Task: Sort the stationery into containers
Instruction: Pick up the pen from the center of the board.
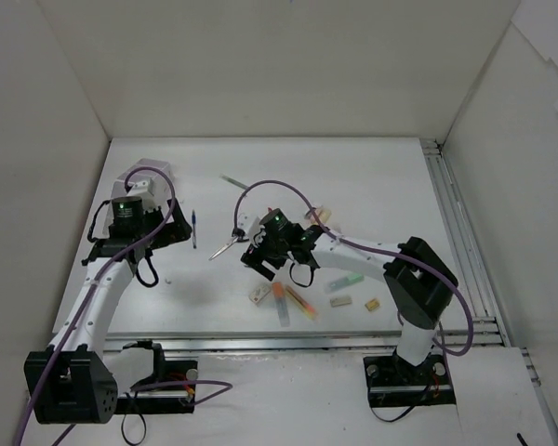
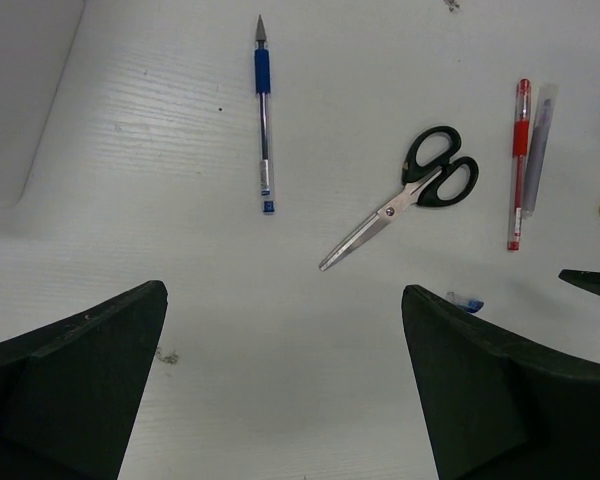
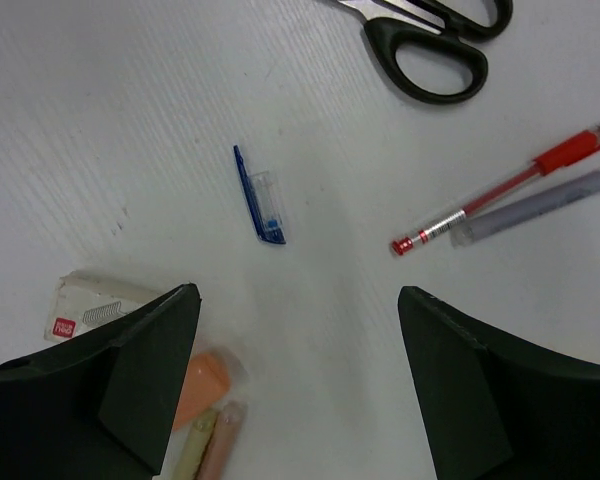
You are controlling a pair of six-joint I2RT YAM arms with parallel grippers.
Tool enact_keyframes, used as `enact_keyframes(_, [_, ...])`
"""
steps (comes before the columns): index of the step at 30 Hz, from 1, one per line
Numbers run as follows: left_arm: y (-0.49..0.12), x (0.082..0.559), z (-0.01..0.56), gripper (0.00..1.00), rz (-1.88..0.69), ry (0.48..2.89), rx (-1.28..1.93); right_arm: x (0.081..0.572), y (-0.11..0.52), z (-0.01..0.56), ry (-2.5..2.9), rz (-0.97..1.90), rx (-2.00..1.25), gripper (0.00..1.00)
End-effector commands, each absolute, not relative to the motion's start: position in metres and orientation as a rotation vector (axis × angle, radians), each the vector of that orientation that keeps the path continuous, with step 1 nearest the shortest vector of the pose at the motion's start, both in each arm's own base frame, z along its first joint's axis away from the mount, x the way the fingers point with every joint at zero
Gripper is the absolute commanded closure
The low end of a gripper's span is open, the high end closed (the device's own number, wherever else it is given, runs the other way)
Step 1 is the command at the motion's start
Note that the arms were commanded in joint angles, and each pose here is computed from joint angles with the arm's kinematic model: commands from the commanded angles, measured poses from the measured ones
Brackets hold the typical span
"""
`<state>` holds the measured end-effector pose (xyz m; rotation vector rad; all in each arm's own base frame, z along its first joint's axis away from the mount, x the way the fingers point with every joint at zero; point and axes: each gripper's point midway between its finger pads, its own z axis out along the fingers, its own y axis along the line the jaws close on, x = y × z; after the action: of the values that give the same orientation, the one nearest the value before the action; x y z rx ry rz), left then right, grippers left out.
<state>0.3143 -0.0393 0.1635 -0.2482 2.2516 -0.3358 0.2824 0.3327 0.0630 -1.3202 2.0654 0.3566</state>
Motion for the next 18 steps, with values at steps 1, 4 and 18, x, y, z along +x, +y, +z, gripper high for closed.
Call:
enact_keyframes(1, [-0.034,0.33,0.174,0.0,-0.31,2.21,-0.254,0.29,0.363,0.08,1.961,0.419,-1.376,0.23])
enact_keyframes(4, [-0.033,0.335,0.17,0.0,-0.304,2.229,-0.252,0.294,0.37,0.072,1.964,0.425,-1.401,0.3])
enact_keyframes(18, [-0.032,0.356,0.156,0.0,-0.287,2.285,-0.242,0.296,0.38,0.043,2.03,0.503,-1.424,0.48])
